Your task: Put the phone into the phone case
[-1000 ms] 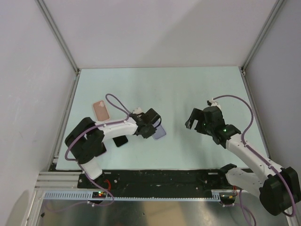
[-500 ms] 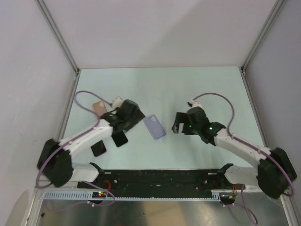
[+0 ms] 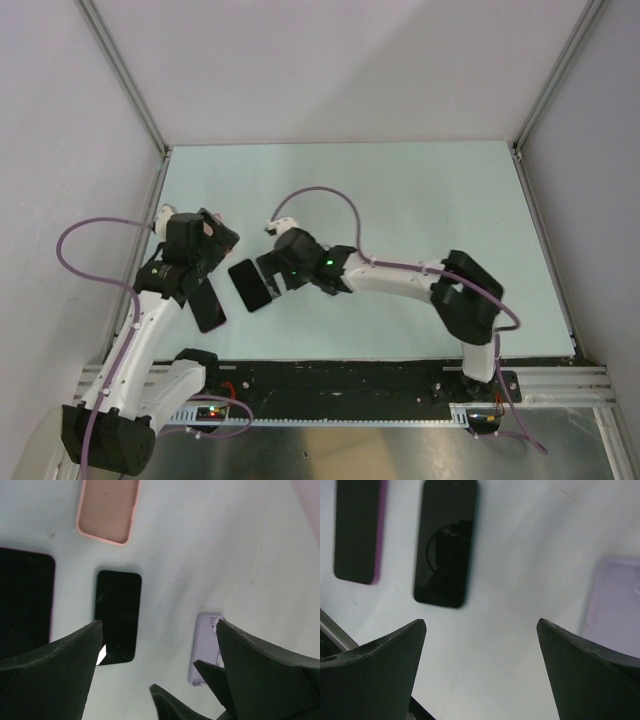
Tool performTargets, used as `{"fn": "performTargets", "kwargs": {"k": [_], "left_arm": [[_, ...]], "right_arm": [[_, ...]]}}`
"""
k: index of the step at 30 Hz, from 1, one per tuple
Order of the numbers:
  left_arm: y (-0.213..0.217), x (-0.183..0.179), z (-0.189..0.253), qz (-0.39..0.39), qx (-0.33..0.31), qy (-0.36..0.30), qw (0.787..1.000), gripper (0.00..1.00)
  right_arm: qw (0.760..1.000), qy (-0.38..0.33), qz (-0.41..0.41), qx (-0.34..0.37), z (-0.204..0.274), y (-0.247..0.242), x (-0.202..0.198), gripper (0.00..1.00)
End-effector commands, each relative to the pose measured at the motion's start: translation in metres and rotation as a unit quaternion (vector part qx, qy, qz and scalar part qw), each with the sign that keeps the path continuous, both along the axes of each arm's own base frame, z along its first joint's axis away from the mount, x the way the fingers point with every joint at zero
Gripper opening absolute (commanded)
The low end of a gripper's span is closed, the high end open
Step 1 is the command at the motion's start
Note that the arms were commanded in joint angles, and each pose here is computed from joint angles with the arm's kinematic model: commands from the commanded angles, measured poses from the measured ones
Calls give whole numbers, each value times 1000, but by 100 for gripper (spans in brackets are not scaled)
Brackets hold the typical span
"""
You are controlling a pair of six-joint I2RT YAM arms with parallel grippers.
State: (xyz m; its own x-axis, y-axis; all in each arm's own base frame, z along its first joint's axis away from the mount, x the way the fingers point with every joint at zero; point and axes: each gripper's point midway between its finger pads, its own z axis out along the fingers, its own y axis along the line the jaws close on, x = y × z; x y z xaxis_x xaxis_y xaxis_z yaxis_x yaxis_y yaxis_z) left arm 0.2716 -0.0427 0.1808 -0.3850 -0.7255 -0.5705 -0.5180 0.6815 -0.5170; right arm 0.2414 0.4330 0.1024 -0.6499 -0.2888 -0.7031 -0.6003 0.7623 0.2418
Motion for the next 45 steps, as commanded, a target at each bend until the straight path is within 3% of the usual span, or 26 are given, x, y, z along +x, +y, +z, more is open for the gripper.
{"fn": "performTargets", "kwargs": {"k": [1,12,39,45], "left_arm": [[13,-11,9,-22,21,4,1000,100],[50,-16,21,24,31,-3,999,100],[63,-11,31,47,33,-9,998,100],[62,-9,33,45,29,-10,999,100]], "right_arm": [[998,-33,48,-23,0,47,-3,99],[994,-47,56,-84,-37,94,1,99],[988,-40,50,-140,-82,96,-10,99],[989,-17,58,-137,-90,88,-20,93]]}}
